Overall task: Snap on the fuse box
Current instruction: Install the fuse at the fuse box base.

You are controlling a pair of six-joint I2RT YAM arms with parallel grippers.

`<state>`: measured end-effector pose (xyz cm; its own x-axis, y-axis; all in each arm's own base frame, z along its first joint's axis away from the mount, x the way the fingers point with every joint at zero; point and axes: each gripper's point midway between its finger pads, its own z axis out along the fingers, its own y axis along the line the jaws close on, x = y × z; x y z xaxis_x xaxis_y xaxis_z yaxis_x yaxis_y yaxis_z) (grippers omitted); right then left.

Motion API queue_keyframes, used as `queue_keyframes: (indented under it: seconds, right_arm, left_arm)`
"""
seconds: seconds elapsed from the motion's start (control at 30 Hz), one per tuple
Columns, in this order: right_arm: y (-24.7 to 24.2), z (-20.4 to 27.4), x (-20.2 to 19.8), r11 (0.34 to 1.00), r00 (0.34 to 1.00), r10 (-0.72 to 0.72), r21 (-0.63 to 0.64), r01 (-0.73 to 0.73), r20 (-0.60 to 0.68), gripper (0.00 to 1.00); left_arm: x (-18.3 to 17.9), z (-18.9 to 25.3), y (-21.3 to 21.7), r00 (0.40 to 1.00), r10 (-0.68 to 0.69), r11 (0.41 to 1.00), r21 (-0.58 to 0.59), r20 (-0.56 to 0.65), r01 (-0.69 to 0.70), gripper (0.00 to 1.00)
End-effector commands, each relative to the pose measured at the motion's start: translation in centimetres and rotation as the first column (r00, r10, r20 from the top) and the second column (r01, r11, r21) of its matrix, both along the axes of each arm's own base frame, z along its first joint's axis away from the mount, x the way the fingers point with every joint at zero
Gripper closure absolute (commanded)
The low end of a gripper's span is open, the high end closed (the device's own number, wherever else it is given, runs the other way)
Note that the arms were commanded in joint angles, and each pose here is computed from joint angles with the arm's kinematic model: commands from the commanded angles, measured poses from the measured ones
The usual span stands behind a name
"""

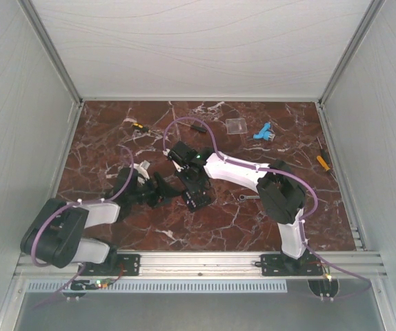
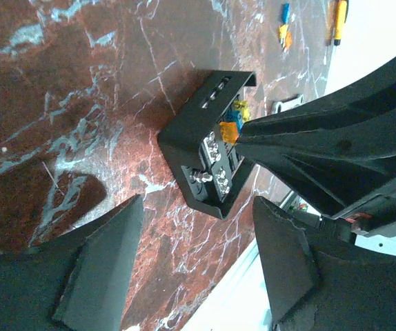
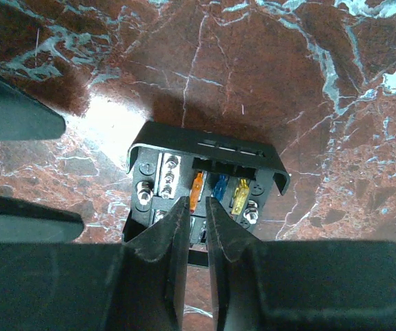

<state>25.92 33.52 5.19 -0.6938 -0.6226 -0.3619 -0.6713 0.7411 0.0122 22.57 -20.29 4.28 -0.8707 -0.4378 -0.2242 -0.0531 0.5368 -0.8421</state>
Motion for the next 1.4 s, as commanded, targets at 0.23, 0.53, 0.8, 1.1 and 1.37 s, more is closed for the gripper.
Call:
queue_keyframes:
  seconds: [0.23,0.53,0.8,1.1,1.37]
  right_arm:
    - [0.8,1.5,0.0,0.999,1.000,-0.007,0.054,0.006,0.024,0.88]
    - [1.2,2.2,0.2,0.996,0.999,-0.024,0.087,0.021,0.036,0.83]
    - [1.1,1.1,0.1,0.997,0.999,-0.034,0.070,0.033,0.018,0.84]
    - [0.5,0.4,0.1,0.998,0.999,-0.045,0.038,0.044,0.017,0.88]
    - [-0.1,-0.2,-0.3,0.999,0.999,-0.044,0.013,0.044,0.000,0.93]
  left_arm:
    - [2.3,1.7,-2.4,0.998,-0.048,0.997,-0.063,0.050,0.051,0.45]
    - [2.8,0.7,-2.9,0.998,-0.053,0.997,-0.059,0.027,0.054,0.54]
    - [2.8,-0.1,-3.1,0.998,-0.058,0.997,-0.060,0.006,0.058,0.62]
    - [2.6,-0.8,-3.2,0.998,-0.059,0.996,-0.063,-0.017,0.058,0.67]
    - [2.3,-0.9,-3.2,0.998,-0.063,0.996,-0.066,-0.024,0.061,0.70]
